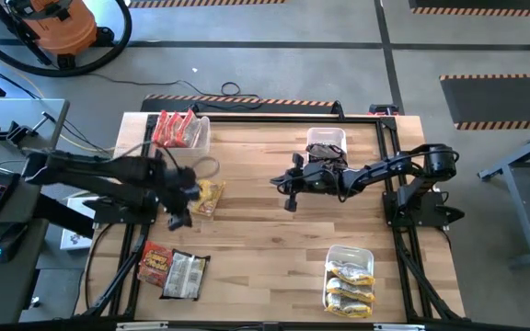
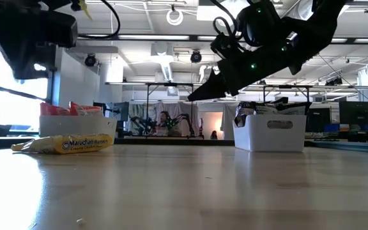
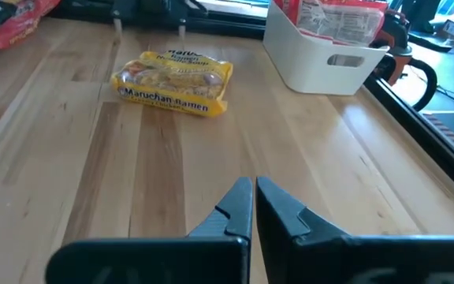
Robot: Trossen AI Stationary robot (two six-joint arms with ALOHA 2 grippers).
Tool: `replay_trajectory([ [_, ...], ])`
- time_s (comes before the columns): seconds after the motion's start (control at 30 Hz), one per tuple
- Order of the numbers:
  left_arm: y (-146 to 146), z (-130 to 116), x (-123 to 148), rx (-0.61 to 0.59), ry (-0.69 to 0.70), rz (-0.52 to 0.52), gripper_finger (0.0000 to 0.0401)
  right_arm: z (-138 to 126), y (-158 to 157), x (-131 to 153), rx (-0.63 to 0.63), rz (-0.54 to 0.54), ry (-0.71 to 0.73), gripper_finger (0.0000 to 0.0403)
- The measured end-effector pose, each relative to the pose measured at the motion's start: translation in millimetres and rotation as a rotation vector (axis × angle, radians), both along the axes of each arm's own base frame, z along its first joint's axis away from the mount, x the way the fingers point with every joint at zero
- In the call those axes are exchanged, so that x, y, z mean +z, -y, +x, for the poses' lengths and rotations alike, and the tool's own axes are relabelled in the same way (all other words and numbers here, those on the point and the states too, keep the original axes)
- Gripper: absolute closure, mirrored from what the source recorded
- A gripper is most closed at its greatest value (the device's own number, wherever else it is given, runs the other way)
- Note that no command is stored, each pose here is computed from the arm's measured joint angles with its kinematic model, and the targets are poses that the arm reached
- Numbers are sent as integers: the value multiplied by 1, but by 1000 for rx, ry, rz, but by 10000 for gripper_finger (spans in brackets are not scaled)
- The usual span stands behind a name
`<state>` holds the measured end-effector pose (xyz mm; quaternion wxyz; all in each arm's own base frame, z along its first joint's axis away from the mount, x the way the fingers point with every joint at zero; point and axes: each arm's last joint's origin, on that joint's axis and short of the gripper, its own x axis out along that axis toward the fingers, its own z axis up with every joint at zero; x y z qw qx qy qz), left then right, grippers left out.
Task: Sort Maruchan noodles
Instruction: Put the black noodle pack into the top right white bin
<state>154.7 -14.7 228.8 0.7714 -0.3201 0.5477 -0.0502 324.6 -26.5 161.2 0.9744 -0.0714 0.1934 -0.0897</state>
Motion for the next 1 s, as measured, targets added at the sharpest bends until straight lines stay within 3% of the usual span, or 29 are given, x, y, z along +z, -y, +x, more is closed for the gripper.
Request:
replay_trajectory([
  [0.2,30,12,-18,-66,-168,-29,241,-1,0,-2,1,0,-26,403],
  [0.43,66,38,-36,-121,-149,-87,189,-2,0,-5,2,-1,-59,403],
  [0.7,90,47,-66,-168,-256,-49,181,-2,0,-6,2,-1,-64,403],
  [1.0,109,58,-82,-259,-184,-56,199,-2,0,-6,2,-1,-66,403],
])
